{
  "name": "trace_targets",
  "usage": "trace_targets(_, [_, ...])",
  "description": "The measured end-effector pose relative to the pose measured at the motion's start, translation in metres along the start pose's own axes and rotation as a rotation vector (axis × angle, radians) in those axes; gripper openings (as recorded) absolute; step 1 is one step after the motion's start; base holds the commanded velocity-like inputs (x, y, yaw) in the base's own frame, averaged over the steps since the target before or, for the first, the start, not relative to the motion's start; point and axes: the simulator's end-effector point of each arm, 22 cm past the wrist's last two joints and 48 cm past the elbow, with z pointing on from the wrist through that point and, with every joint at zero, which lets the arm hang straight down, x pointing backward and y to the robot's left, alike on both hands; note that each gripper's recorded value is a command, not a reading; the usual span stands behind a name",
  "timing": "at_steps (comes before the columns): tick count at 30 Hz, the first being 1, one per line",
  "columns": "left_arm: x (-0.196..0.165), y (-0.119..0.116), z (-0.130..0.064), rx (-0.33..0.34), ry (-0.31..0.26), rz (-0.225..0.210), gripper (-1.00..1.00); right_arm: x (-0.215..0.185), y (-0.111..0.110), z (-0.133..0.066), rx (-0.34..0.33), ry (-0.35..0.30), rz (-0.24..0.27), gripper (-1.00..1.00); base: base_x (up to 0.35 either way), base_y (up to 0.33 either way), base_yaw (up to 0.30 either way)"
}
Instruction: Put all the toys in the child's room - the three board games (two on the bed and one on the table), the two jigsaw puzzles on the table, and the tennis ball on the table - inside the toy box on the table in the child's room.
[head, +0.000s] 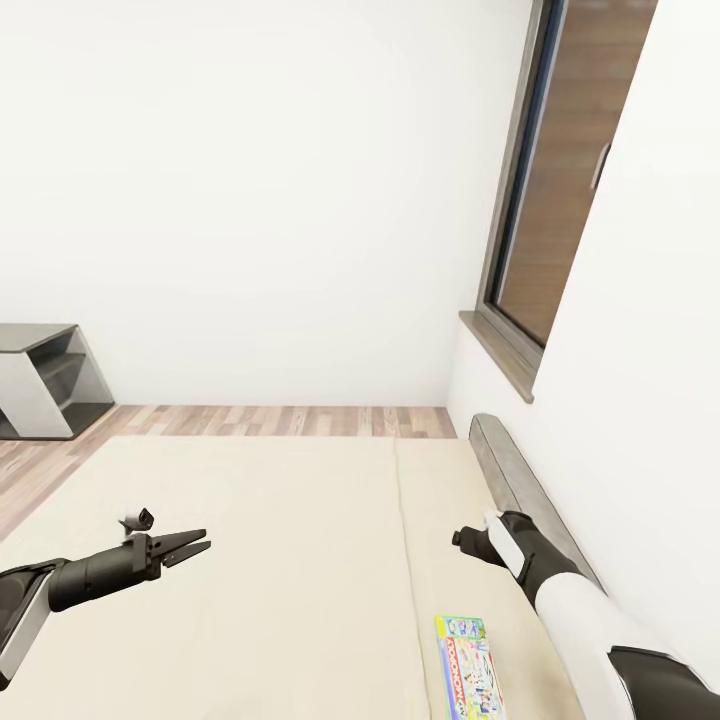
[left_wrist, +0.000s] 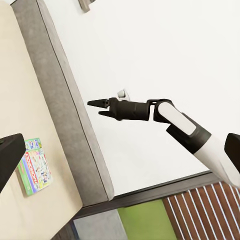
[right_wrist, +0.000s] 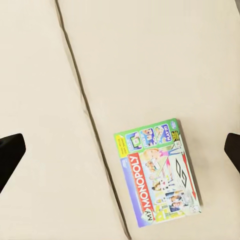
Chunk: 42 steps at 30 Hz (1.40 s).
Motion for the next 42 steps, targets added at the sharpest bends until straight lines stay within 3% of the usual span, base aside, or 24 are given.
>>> trace_targets(42, [0.010, 0.026, 0.004, -0.022, 0.016, -0.054, 1.00, 0.021, -0.006, 0.026, 0.017, 0.049, -0.003, 1.00, 0.000, 0.000, 0.000])
